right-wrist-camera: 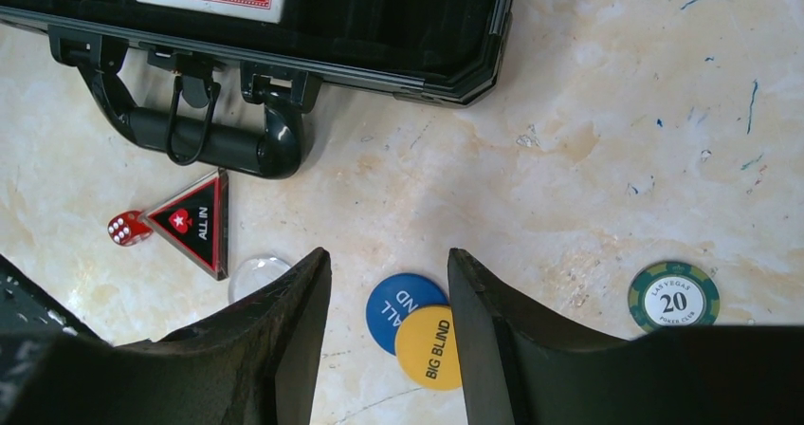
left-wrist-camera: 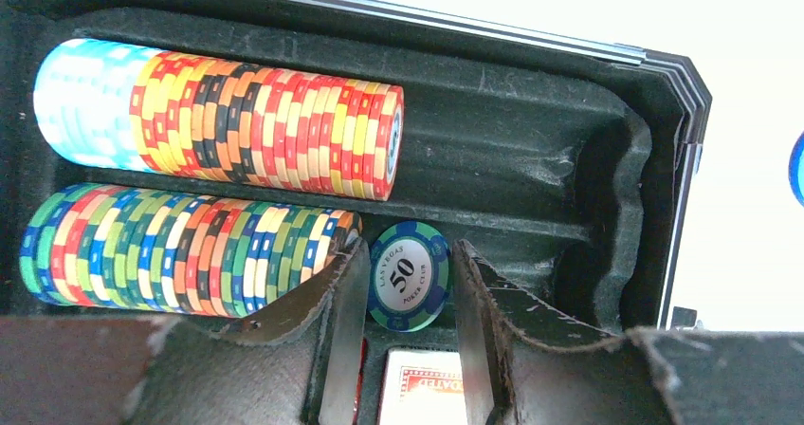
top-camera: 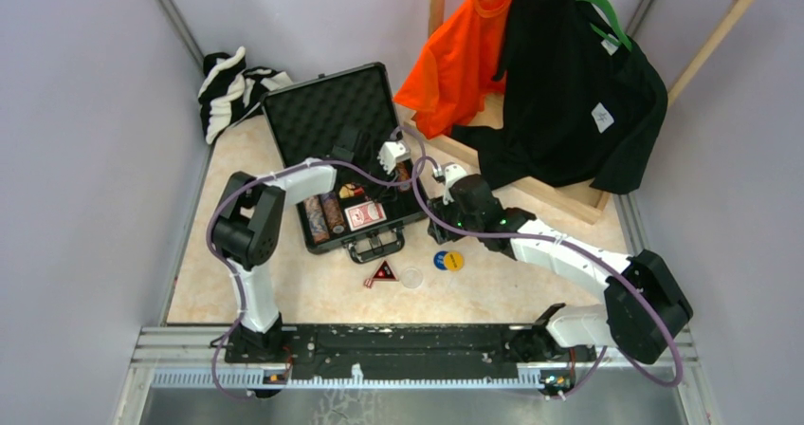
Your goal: Pack up texas hold em set
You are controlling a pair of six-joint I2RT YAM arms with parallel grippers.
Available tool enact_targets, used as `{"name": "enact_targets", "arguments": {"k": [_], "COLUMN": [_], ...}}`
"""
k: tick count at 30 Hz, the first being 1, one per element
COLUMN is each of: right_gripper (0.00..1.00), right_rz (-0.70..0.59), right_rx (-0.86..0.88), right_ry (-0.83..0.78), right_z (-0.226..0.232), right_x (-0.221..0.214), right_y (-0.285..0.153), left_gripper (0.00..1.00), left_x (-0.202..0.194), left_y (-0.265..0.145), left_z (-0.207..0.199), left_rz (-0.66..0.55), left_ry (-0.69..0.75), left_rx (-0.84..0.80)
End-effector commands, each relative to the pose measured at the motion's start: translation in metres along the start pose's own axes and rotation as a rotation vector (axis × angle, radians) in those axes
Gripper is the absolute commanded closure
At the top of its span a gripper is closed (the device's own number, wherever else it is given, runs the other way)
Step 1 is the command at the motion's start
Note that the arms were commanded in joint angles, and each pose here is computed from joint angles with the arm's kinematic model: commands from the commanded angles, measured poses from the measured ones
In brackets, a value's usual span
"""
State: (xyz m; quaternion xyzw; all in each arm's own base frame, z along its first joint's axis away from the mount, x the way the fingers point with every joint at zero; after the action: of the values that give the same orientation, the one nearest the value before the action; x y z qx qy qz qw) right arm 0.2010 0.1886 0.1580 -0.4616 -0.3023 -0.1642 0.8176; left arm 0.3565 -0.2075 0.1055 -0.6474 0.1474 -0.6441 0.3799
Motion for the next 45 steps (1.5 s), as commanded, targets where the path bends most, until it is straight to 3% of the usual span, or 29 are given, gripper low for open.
{"name": "enact_targets", "arguments": {"k": [1, 24, 36, 40, 45], "right_gripper": [0.51, 0.52, 0.52, 0.53, 0.54], "right_rz": [-0.033, -0.021, -0.015, -0.046, -0.103], "right_rx": [0.027, 0.036, 0.034, 0.014, -0.014], "right_ry": [0.002, -0.008, -0.009, 0.015, 0.138], "right_z": [0.002, 0.002, 0.001, -0.001, -0.008], "right_x": [0.005, 0.003, 0.001, 0.003, 0.015], "right_y": [0.001, 0.002, 0.003, 0.002, -0.003], "left_gripper": [0.56, 0.58, 0.57, 0.56, 0.54], "left_x": [0.016, 0.021, 0.018, 0.027, 0.055], "left_y": [-0.020, -0.052, -0.042, -0.057, -0.103], "left_z": [0.035, 0.061, 0.062, 0.059, 0.048], "left_rz": [-0.019, 0.050, 0.060, 0.004, -0.232], "left_ry": [0.059, 0.005, -0.013, -0.035, -0.088], "left_rx": [0.237, 0.653, 0.609, 0.663, 0.819]}}
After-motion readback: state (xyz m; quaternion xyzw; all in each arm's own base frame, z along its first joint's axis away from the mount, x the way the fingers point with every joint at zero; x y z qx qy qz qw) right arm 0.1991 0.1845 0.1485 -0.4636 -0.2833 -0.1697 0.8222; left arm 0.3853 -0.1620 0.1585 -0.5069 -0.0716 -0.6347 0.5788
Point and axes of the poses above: each gripper's point midway between its finger pads, its own y axis out along the fingers, its own z axis along the line the jaws close on, x = y × z, the point moved 9 cm from there along -y, back along the fingers, and after that the axes turned 15 degrees about y, right-handed, at the moved point
